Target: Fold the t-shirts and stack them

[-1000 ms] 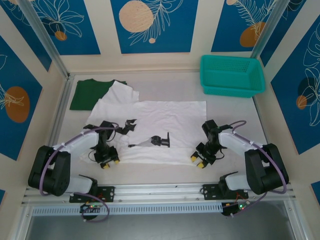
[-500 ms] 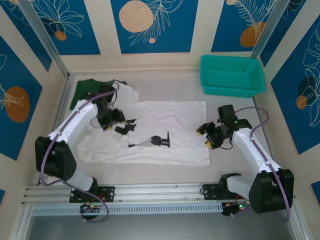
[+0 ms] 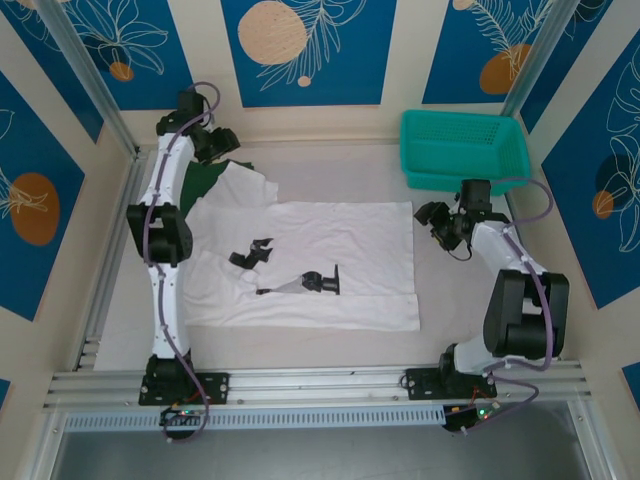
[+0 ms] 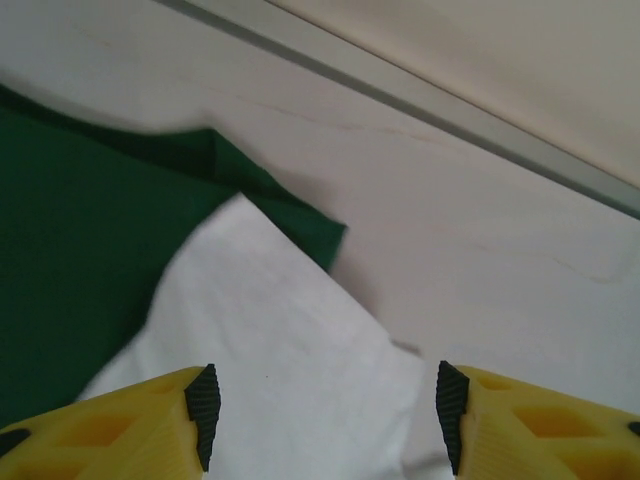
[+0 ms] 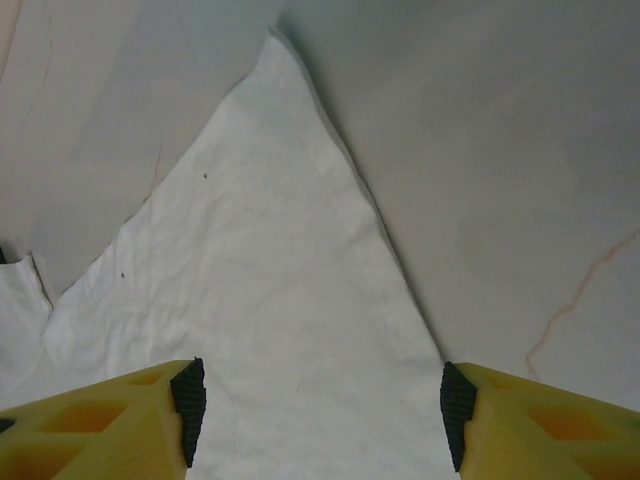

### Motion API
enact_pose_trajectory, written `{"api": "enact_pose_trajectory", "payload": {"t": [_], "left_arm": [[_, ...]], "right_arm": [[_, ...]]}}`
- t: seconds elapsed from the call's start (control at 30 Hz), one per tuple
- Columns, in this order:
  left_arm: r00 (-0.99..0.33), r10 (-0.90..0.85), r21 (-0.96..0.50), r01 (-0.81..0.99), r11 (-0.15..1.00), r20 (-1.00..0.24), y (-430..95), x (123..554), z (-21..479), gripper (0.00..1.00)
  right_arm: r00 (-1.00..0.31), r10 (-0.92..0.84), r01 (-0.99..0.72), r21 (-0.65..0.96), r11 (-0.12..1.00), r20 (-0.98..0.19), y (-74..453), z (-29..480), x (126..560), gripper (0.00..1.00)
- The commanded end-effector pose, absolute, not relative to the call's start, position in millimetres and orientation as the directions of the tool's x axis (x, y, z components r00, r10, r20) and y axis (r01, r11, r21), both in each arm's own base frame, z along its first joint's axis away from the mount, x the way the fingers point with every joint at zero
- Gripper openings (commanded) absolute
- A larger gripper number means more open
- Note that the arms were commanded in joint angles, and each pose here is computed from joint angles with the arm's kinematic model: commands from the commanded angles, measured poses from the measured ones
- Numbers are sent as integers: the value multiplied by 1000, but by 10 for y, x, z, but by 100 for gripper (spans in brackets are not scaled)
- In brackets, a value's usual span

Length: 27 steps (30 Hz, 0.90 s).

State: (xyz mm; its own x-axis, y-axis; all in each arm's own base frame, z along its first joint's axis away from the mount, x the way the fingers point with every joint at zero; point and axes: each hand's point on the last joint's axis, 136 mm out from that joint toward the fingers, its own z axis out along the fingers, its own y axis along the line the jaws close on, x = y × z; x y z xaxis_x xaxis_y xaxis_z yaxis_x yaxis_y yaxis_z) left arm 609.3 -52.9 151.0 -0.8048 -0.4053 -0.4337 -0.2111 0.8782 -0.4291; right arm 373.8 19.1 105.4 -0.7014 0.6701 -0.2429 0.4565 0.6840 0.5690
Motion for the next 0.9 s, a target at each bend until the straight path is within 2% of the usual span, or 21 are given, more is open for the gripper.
{"api": "enact_pose_trajectory", "payload": {"t": [0.0, 0.13, 0.33, 0.63, 0.87], "left_arm": [[-761, -378, -440, -136, 888, -527, -381, 6431, 1470, 61], [-727, -372, -473, -74, 878, -577, -360, 6721, 1222, 60], [-725, -397, -558, -22, 829, -562, -531, 6891, 948, 52], [-758, -390, -583, -17, 812, -522, -630, 6849, 760, 49], [-768, -357, -589, 33, 807, -532, -694, 6799, 893, 46]], "right_arm": [[-735, 605, 341, 605, 719, -305, 264, 1174, 3947, 66], [-746, 599, 343, 603, 721, -291, 273, 1086, 4005, 63], [-743, 612, 365, 602, 710, -271, 310, 989, 3971, 62], [-757, 604, 374, 594, 712, -248, 362, 957, 3928, 62], [-760, 603, 372, 599, 709, -242, 378, 942, 3916, 61]]}}
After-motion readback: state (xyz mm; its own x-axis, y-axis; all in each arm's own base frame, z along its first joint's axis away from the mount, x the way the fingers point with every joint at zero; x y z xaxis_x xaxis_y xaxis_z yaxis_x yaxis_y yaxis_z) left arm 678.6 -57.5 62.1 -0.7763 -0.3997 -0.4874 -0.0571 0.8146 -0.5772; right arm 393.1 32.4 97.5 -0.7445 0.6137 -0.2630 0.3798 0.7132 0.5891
